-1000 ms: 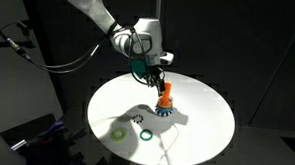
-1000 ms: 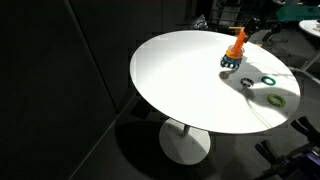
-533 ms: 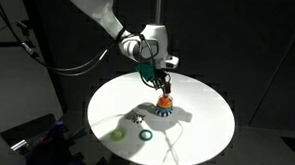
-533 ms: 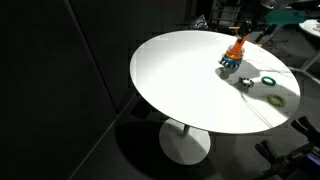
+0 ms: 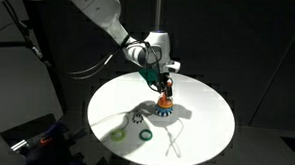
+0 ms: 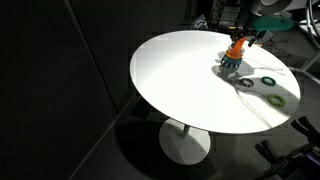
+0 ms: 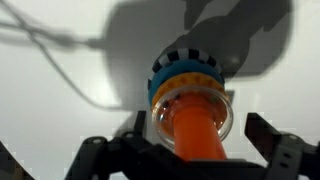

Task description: Put the transparent ring on the table

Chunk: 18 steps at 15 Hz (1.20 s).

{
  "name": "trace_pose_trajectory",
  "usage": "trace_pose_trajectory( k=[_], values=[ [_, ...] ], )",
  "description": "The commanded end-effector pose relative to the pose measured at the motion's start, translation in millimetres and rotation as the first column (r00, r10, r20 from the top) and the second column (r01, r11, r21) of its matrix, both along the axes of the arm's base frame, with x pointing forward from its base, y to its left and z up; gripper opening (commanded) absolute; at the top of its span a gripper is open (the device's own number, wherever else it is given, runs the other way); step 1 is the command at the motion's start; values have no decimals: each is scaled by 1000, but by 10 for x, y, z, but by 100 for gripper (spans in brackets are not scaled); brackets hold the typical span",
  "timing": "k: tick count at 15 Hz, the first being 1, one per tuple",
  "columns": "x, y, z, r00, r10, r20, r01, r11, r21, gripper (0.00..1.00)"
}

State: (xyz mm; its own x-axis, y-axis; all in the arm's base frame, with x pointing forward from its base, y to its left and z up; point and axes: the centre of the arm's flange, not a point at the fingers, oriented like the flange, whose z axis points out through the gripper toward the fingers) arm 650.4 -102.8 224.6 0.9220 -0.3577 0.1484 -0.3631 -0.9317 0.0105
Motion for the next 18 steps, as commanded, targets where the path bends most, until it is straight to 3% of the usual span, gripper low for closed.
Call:
trace_pose_trajectory(
  k=[1, 11, 12, 13, 18],
  values=[
    [185, 19, -98, 1000, -16, -12, 16, 1000, 11, 100],
    [228, 51, -292, 1000, -9, -24, 9, 1000, 4, 100],
    [228, 52, -292, 1000, -8, -23, 8, 1000, 4, 93],
    [229, 52, -294, 1000, -9, -23, 9, 1000, 4, 72],
    [221, 55, -242, 1000, -11, -23, 11, 1000, 11, 65]
  ],
)
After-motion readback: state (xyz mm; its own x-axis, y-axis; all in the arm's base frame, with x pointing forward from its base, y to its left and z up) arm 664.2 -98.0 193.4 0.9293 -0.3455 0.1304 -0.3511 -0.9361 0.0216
